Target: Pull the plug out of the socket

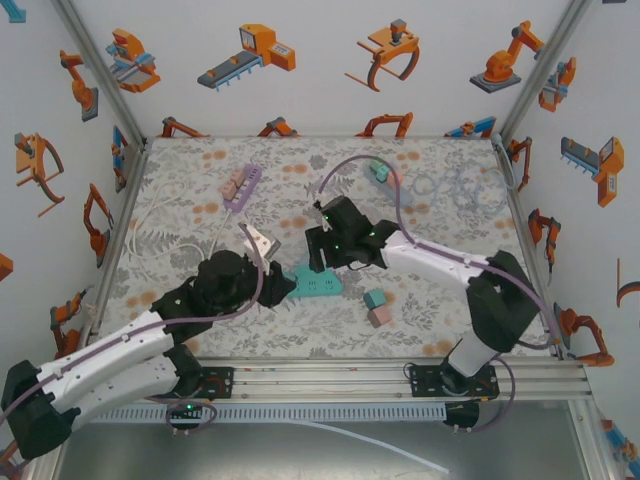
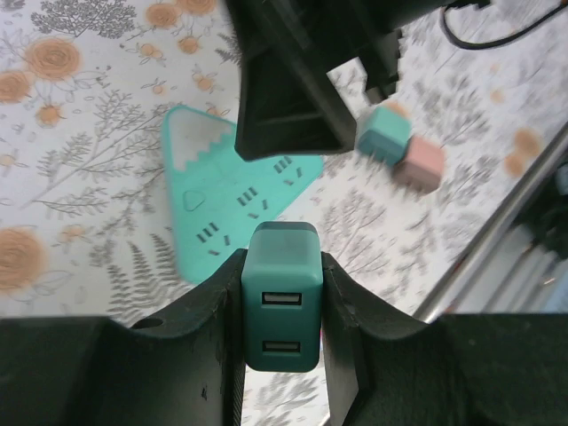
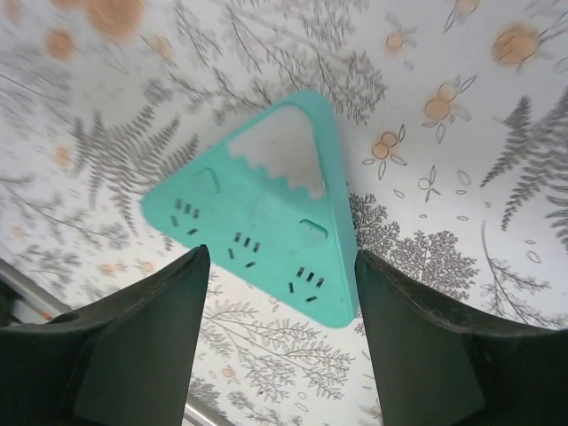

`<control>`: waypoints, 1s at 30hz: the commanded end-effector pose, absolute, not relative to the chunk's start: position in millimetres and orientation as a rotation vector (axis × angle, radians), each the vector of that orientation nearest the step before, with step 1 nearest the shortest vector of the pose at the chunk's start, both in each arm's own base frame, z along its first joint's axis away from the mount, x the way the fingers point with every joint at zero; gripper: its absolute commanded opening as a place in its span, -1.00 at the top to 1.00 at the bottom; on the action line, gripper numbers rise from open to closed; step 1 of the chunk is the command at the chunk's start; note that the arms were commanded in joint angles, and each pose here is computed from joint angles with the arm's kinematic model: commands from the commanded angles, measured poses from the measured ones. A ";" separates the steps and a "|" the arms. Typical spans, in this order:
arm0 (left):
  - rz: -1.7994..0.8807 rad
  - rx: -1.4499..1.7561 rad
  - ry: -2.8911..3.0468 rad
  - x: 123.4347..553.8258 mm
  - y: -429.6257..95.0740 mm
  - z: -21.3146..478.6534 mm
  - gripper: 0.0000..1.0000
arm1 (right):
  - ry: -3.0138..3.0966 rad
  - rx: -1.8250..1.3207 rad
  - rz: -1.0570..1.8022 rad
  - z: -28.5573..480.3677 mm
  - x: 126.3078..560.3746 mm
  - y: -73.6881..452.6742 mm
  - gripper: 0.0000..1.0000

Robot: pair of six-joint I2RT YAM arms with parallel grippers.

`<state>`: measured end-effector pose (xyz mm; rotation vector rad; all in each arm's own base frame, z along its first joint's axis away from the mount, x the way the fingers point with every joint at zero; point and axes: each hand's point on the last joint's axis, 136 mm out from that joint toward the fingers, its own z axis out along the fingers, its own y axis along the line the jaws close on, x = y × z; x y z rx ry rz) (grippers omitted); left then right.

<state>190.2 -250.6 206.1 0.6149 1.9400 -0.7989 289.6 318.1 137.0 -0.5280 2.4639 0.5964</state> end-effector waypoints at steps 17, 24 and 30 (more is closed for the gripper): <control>-1.242 0.071 2.117 154.9 -338.0 152.4 0.84 | 2.089 0.065 0.456 225.1 297.2 160.2 -0.26; -1.351 0.113 2.170 149.3 -390.6 116.5 0.82 | 2.111 0.075 0.454 215.4 292.8 156.2 -0.26; -1.367 0.028 2.204 153.7 -401.5 83.8 0.65 | 2.116 0.076 0.437 212.1 289.1 151.1 -0.27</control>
